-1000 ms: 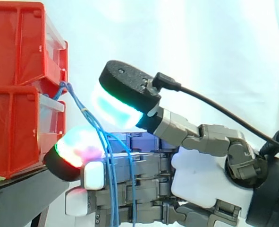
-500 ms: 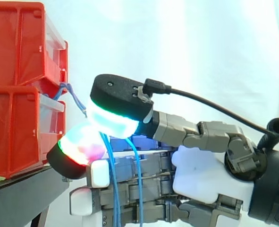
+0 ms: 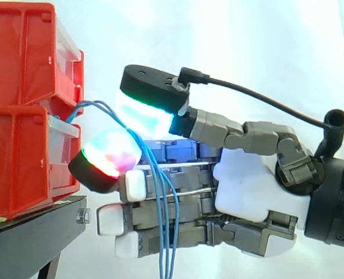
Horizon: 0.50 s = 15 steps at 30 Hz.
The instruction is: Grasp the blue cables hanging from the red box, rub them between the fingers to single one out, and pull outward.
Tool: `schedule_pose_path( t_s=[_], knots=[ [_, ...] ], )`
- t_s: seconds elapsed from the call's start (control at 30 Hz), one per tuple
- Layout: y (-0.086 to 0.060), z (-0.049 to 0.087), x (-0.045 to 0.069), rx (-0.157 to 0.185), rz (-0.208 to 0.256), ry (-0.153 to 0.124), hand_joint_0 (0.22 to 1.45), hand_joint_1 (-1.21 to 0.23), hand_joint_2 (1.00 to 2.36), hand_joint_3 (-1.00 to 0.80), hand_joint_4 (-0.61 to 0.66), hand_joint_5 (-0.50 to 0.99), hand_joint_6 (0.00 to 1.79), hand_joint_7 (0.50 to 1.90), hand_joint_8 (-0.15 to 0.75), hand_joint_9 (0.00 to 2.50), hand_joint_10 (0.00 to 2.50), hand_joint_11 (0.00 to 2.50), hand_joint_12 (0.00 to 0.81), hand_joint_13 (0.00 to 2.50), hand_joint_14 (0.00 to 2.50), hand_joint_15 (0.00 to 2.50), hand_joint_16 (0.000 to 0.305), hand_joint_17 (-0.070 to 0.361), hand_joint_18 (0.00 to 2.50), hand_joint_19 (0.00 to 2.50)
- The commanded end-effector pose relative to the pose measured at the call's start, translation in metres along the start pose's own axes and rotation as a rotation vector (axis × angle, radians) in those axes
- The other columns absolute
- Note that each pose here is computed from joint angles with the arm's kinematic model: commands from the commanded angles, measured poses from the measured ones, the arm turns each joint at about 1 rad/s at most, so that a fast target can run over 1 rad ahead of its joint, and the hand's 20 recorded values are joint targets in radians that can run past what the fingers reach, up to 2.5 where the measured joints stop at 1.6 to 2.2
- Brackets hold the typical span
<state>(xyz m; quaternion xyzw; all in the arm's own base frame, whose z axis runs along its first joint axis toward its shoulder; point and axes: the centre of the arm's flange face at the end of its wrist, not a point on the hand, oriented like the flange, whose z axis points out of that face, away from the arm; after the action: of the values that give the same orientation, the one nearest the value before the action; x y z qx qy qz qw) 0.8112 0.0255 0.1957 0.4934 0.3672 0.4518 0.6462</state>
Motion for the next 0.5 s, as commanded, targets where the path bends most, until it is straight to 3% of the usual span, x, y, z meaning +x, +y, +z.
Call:
schedule_pose_path(
  t_s=[0.0, 0.2, 0.4, 0.43, 0.47],
  knots=[
    [0.005, 0.002, -0.002, -0.006, -0.004, 0.001, 0.58, -0.66, 1.01, -0.20, 0.16, -0.13, 0.90, 1.00, 0.299, 1.16, 0.02, 0.80, 0.379, 1.01, 0.02, 0.64, 0.049, 0.111, 0.83, 0.53],
    [0.005, 0.001, -0.003, 0.008, -0.012, 0.012, 0.59, -0.71, 1.01, -0.21, 0.17, -0.13, 0.90, 0.96, 0.297, 1.13, 0.02, 0.80, 0.374, 0.99, 0.02, 0.63, 0.049, 0.110, 0.83, 0.54],
    [0.000, -0.006, -0.003, 0.069, -0.044, 0.032, 0.62, -0.77, 1.02, -0.22, 0.10, -0.14, 0.91, 1.06, 0.271, 1.10, 0.02, 0.83, 0.349, 0.97, 0.02, 0.64, 0.043, 0.097, 0.79, 0.55],
    [-0.003, -0.010, -0.003, 0.097, -0.054, 0.057, 0.64, -0.80, 1.02, -0.23, 0.06, -0.15, 0.92, 1.07, 0.264, 1.08, 0.02, 0.82, 0.342, 0.95, 0.02, 0.65, 0.042, 0.094, 0.78, 0.56],
    [-0.004, -0.011, -0.005, 0.108, -0.055, 0.064, 0.67, -0.83, 1.02, -0.26, 0.03, -0.15, 0.93, 1.05, 0.258, 1.06, 0.02, 0.82, 0.337, 0.95, 0.03, 0.64, 0.042, 0.094, 0.79, 0.55]
  ],
)
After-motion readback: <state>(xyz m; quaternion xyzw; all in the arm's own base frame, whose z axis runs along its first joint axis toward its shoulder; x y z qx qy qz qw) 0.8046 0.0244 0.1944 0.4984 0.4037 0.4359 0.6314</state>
